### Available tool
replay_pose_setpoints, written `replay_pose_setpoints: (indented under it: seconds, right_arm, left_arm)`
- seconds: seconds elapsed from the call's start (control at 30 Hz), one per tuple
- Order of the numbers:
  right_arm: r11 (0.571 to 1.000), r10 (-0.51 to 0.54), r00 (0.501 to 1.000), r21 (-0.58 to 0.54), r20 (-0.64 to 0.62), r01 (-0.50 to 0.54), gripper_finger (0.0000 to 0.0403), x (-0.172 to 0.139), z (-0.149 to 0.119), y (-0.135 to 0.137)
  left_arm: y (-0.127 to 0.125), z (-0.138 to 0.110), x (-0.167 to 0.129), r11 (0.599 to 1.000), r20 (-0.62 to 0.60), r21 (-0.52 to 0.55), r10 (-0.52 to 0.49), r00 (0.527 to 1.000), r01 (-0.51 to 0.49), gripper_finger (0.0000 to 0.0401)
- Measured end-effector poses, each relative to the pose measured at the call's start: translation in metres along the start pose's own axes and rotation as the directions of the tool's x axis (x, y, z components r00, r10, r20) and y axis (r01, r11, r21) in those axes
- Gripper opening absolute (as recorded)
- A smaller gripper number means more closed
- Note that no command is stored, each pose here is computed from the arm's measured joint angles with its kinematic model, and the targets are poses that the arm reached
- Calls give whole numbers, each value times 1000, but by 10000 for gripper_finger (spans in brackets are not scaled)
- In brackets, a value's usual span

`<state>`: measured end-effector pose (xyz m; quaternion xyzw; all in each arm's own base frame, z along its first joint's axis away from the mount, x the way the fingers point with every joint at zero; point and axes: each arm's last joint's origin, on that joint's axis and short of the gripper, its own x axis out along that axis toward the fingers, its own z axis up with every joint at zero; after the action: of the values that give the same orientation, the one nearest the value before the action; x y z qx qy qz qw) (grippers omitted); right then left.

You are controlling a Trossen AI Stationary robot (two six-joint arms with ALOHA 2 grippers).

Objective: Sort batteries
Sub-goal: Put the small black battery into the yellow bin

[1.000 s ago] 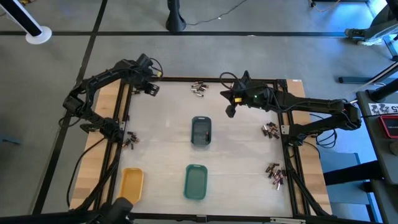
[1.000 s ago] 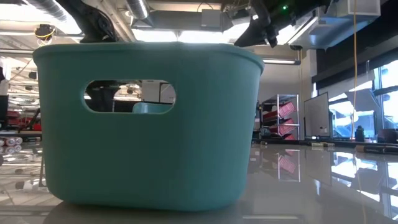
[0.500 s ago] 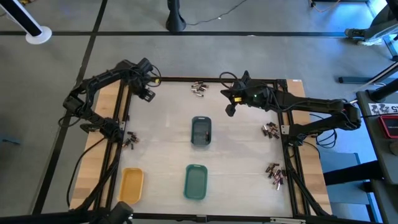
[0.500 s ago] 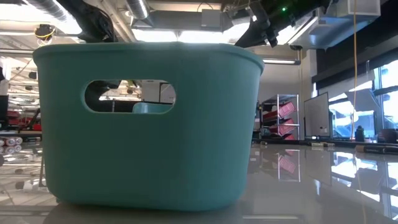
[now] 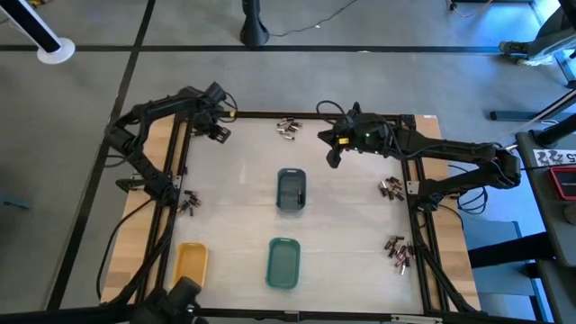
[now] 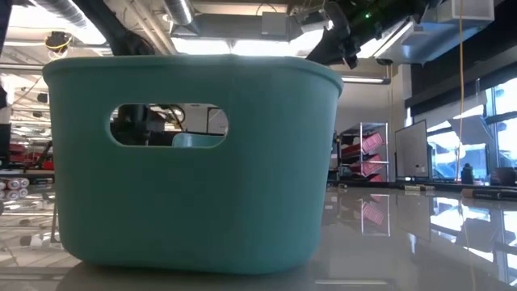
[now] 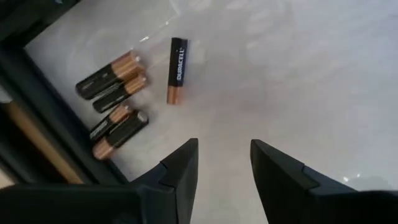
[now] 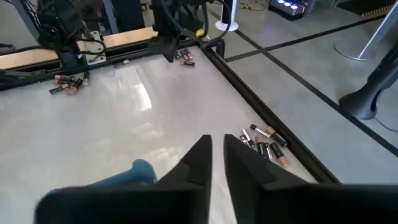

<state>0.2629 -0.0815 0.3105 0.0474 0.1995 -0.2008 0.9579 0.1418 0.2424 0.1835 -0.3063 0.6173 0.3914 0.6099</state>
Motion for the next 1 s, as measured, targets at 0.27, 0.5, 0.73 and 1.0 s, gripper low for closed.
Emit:
replay_pose_setpoints:
  seconds: [0.27, 0.5, 0.73, 1.0]
  right_arm:
    - [999, -9, 1000, 41, 1, 9, 101, 0, 0, 0]
    - [999, -10, 1000, 43, 1, 9, 103, 0, 0, 0]
    - [998, -10, 1000, 65, 1, 9, 104, 0, 0, 0]
    - [998, -8, 1000, 70, 1, 8, 104, 0, 0, 0]
  left_arm:
    - [3, 9, 8, 992, 34, 23, 126, 992, -126, 184]
    - [3, 15, 8, 989, 99, 61, 127, 987, -133, 195]
    - [10, 18, 9, 991, 122, 79, 97, 988, -107, 196]
    - [10, 20, 26, 989, 59, 116, 84, 995, -90, 196]
